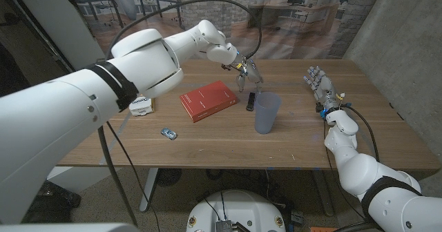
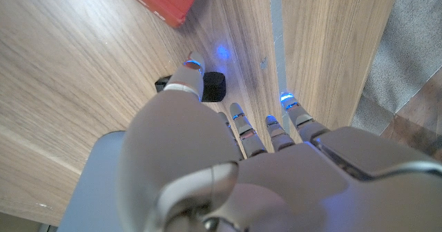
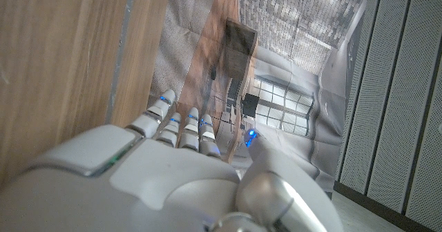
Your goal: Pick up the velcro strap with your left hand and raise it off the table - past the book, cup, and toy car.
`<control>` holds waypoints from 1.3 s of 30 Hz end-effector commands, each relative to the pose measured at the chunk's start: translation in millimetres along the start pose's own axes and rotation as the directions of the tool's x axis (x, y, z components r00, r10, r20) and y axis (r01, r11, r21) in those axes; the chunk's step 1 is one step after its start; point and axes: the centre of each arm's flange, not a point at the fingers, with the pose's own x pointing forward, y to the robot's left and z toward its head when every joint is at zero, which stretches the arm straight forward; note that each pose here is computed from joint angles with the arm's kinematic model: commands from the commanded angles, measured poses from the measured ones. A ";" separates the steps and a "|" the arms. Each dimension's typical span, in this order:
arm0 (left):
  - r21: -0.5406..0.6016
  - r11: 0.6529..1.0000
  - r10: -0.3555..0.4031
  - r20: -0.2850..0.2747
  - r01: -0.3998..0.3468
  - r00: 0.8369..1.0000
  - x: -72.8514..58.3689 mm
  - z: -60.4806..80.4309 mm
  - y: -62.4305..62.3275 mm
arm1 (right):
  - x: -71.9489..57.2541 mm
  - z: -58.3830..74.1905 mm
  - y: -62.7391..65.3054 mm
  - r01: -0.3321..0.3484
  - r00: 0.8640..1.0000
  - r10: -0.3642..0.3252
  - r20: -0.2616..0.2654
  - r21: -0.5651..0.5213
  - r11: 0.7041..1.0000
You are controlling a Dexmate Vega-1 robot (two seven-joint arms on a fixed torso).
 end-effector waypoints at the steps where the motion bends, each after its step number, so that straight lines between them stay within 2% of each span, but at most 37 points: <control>1: -0.002 1.000 -0.007 -0.020 0.007 1.000 6.3 1.8 -3.9 | 1.5 0.4 -0.3 0.002 1.000 -0.002 0.004 -0.001 1.000; 24: -0.019 0.999 -0.028 -0.077 0.026 0.997 23.0 6.6 -11.4 | 3.1 2.1 -2.5 0.013 1.000 -0.013 0.004 -0.019 1.000; 33: -0.048 0.998 0.030 -0.122 -0.036 0.992 26.0 4.4 -14.7 | 6.8 1.6 -2.5 0.009 1.000 -0.009 0.001 -0.025 1.000; 39: -0.122 0.990 0.050 -0.168 -0.072 0.985 27.8 0.1 -13.3 | 10.3 1.4 -2.4 0.007 1.000 -0.007 -0.004 -0.030 1.000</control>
